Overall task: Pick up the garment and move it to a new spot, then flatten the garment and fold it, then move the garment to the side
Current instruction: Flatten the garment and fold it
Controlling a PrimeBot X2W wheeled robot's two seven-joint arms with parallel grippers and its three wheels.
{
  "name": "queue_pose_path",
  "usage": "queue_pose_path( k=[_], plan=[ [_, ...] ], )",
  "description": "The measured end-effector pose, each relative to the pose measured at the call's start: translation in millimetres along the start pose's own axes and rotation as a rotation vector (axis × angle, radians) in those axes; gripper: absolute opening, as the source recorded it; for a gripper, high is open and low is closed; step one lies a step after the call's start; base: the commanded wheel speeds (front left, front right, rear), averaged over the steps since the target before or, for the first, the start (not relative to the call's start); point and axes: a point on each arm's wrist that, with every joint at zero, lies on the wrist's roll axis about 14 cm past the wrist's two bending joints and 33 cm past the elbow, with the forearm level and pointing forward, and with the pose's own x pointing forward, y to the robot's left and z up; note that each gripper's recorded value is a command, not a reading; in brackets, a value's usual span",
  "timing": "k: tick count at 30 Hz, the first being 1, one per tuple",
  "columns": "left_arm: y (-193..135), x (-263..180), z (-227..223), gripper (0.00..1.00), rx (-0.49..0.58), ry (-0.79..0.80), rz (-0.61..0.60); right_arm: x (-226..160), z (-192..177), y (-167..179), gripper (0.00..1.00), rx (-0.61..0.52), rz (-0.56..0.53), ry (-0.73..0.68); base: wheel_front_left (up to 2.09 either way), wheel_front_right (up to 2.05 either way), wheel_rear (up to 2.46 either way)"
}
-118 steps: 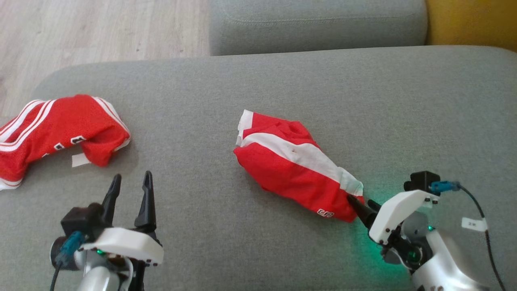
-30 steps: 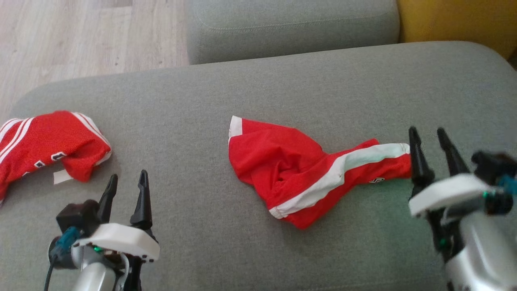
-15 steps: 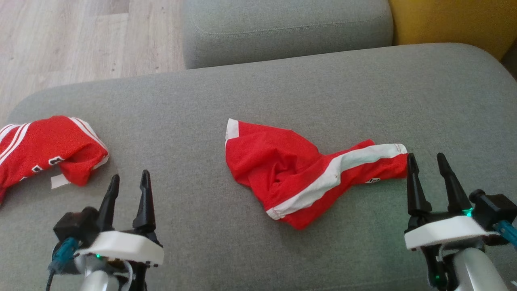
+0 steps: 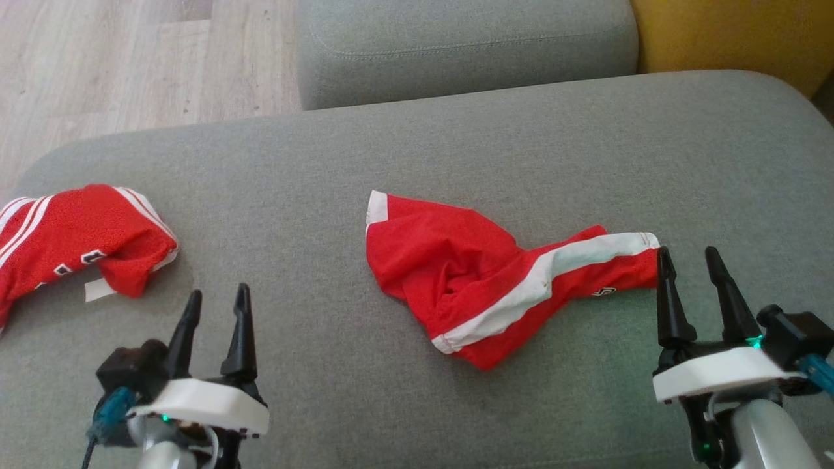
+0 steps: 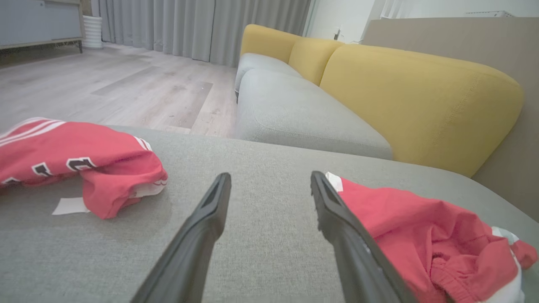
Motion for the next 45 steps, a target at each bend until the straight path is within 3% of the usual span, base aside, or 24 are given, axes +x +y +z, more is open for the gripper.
queue_pose_path(
  k=[3,5,8,12,15,22,29,36,45],
  plan=[
    [-5,0,-13,1.0,-0.044,0.065,-0.034,1,-9,-4,1.0,0.0,-0.01,0.059,0.0,0.0,0.0],
    [-14,0,-30,1.0,-0.129,0.182,-0.076,2,-20,-10,1.0,-0.014,-0.014,0.139,0.0,0.0,0.0],
    [-27,2,-48,1.0,-0.176,0.374,-0.156,13,-29,-25,1.0,-0.023,-0.028,0.267,0.0,0.0,0.0],
    [-46,11,-47,1.0,-0.302,0.586,-0.27,34,-37,-39,1.0,-0.023,-0.032,0.441,0.0,0.0,0.0],
    [-69,5,-48,1.0,-0.373,0.741,-0.393,46,-45,-43,1.0,0.011,-0.032,0.536,0.0,0.0,0.0],
    [-83,-11,-69,1.0,-0.485,1.004,-0.501,51,-84,-56,1.0,0.099,-0.06,0.793,0.0,0.0,0.0],
    [-97,-14,-78,1.0,-0.521,1.187,-0.591,75,-93,-58,1.0,0.129,-0.068,0.889,0.0,0.0,0.0],
    [-107,-15,-86,1.0,-0.641,1.329,-0.577,63,-114,-55,1.0,0.165,-0.077,1.047,0.0,0.0,0.0],
    [-130,-24,-96,1.0,-0.747,1.416,-0.587,60,-113,-50,1.0,0.173,-0.069,1.072,0.0,0.0,0.0]
  ],
)
